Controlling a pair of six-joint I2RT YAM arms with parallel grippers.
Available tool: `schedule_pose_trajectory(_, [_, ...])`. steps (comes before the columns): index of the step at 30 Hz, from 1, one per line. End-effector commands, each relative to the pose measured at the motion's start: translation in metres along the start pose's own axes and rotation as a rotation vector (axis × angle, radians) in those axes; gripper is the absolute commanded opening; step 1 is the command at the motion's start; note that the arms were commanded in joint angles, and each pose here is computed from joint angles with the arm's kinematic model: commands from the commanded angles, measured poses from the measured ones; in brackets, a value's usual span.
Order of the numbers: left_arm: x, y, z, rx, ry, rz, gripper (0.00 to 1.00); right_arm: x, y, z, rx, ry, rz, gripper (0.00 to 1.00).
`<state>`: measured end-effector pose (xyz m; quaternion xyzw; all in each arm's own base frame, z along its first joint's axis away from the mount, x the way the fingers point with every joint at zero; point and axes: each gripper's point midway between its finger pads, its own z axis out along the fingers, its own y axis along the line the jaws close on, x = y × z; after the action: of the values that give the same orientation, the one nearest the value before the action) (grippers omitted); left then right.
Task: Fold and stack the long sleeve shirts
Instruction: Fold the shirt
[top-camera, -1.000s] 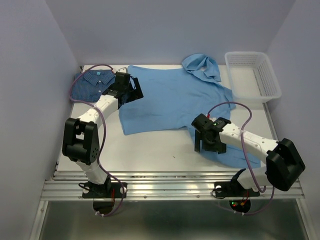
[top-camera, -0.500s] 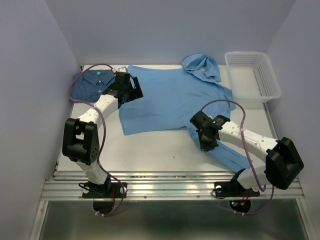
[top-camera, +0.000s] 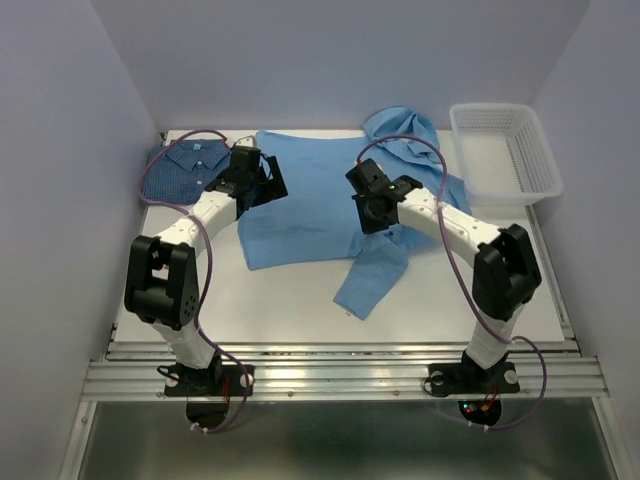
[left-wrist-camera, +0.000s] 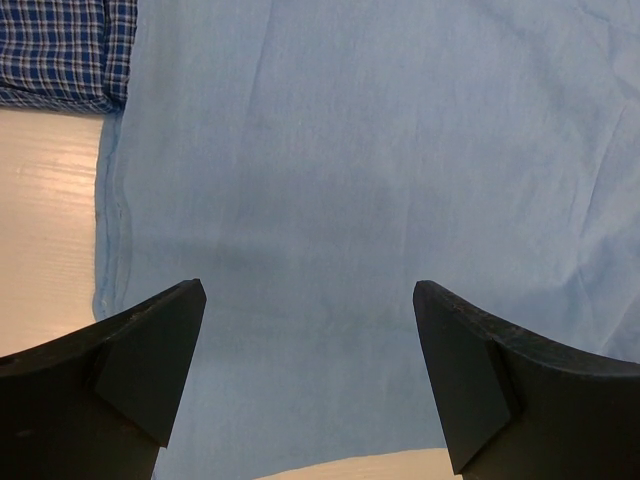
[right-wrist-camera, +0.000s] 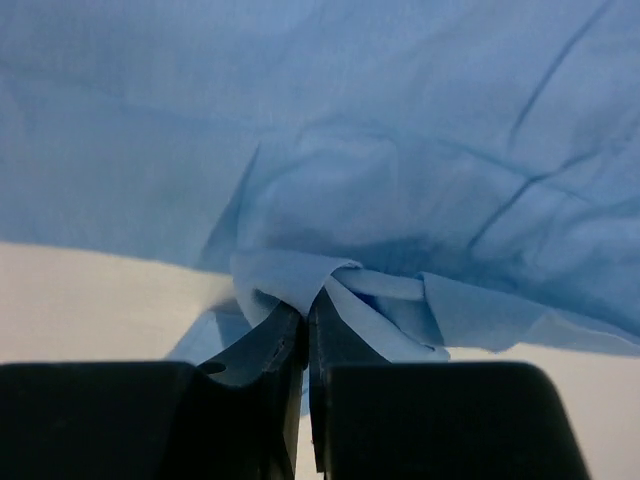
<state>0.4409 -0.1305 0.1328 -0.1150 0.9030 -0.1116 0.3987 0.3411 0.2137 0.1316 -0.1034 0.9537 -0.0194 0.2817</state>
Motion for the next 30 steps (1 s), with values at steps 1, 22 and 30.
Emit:
schedule_pose_trajectory(1, [0.001,-0.004,-0.01,0.044,-0.008,-0.008,0.99,-0.064,0.009,0.033,-0.172,-0.108,0.128,0.1])
schedule_pose_trajectory(22, [0.236,-0.161,-0.163,0.602,0.207,0.661,0.99,-0.091,-0.113,-0.028,-0.165,-0.344,0.429,1.0])
schedule_pose_trajectory(30, [0.292,-0.165,-0.13,0.493,0.299,0.871,0.99,-0.074,-0.122,-0.034,-0.161,-0.342,0.434,1.0])
